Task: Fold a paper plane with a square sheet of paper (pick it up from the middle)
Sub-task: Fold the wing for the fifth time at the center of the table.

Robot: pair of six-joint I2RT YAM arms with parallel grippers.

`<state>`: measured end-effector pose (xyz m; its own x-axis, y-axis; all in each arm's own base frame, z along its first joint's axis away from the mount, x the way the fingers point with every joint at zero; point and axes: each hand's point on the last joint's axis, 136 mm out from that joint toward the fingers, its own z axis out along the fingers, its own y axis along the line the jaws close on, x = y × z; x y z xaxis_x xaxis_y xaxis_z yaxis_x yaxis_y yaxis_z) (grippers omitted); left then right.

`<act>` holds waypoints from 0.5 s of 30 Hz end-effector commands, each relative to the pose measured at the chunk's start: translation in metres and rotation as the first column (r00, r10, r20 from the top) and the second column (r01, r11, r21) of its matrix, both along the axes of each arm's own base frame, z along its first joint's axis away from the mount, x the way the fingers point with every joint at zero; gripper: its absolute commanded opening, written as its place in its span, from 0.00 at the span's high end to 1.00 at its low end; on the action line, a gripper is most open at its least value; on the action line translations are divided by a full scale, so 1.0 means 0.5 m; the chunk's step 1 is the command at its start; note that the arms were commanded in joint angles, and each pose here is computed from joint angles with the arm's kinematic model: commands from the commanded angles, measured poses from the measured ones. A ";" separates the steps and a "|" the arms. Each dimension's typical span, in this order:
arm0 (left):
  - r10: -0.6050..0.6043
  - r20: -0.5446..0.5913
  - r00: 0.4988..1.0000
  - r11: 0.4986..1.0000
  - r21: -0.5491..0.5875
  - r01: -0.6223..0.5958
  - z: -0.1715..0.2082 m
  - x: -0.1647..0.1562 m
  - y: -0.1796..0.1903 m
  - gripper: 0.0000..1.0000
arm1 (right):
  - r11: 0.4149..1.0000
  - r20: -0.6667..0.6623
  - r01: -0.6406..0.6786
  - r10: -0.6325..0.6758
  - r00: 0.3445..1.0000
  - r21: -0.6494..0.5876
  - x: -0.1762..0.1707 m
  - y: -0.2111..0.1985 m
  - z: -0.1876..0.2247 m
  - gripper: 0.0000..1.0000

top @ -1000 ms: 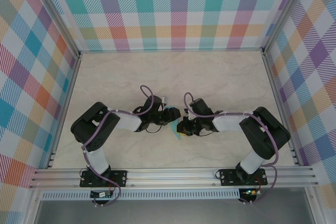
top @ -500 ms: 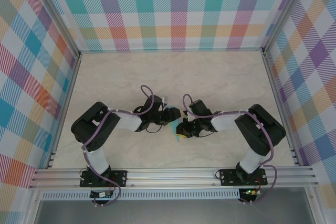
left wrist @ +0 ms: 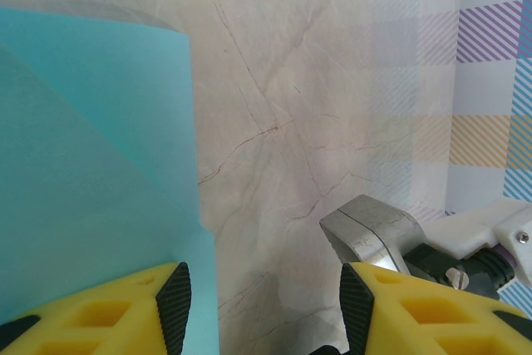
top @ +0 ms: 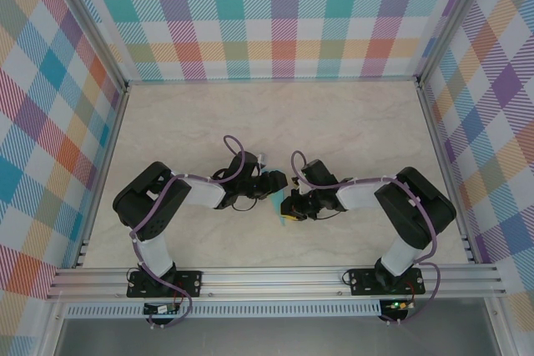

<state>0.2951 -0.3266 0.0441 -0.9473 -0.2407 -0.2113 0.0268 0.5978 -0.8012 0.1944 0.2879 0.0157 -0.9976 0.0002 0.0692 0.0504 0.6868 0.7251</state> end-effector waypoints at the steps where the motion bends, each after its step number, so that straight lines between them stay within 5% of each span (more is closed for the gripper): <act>1: 0.010 -0.079 0.997 0.997 0.083 -0.003 -0.060 -0.018 0.020 0.47 | 0.998 -0.089 -0.030 0.025 0.996 -0.050 -0.053 -0.020 -0.028 0.88; 6: 0.012 -0.079 0.997 0.996 0.085 -0.005 -0.061 -0.018 0.020 0.47 | 0.994 -0.101 -0.024 0.013 0.995 -0.111 -0.056 -0.032 -0.042 0.93; 15: 0.013 -0.080 0.997 0.996 0.086 -0.006 -0.061 -0.020 0.023 0.47 | 0.996 -0.076 -0.032 0.026 0.997 -0.085 -0.056 -0.025 -0.013 0.86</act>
